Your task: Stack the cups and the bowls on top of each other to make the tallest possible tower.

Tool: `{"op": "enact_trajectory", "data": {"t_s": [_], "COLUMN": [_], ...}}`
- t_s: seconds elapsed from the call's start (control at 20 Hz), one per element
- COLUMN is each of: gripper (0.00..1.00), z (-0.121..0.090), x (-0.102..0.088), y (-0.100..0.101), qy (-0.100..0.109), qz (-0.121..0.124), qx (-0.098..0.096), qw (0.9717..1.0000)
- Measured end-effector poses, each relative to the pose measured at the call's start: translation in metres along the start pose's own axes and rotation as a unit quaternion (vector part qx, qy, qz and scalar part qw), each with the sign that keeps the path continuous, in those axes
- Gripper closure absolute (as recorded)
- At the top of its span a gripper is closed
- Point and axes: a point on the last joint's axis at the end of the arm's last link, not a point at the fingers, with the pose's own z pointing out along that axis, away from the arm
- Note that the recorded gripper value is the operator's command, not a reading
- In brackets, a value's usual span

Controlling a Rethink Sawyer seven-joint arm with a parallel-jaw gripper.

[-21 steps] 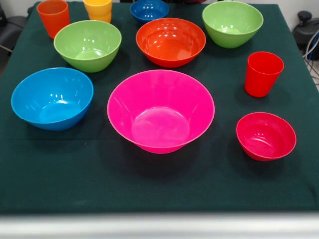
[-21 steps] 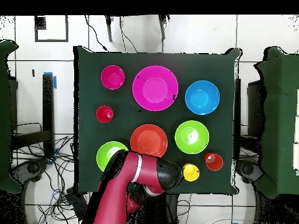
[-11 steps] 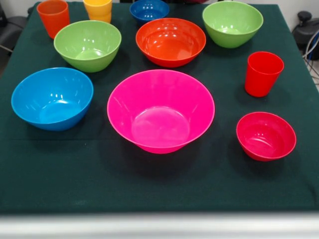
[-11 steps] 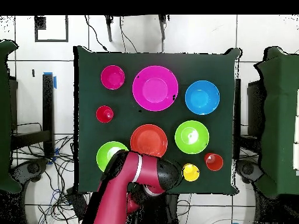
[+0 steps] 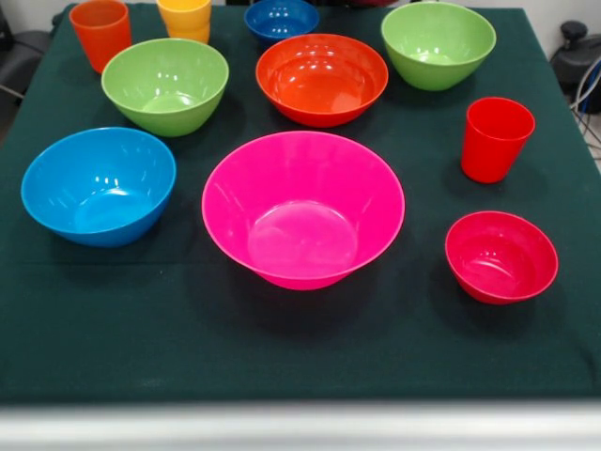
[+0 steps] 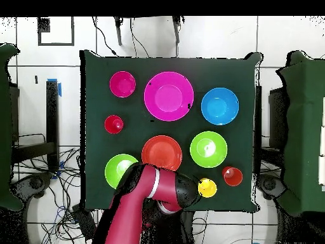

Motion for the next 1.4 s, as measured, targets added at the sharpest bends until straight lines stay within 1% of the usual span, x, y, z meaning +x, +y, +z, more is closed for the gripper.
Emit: {"op": "enact_trajectory", "data": {"t_s": [0.35, 0.9, 1.05, 1.4], "gripper": [0.00, 0.00, 0.00, 0.00], "z": [0.000, -0.001, -0.001, -0.002], "x": [-0.006, -0.012, -0.014, -0.016], "y": [0.005, 0.010, 0.011, 0.014], "qy": [-0.016, -0.034, -0.037, -0.037], "qz": [0.010, 0.014, 0.015, 0.020], "qx": [-0.012, -0.024, -0.026, -0.033], "qw": [0.9998, 0.9990, 0.9989, 0.9986]}}
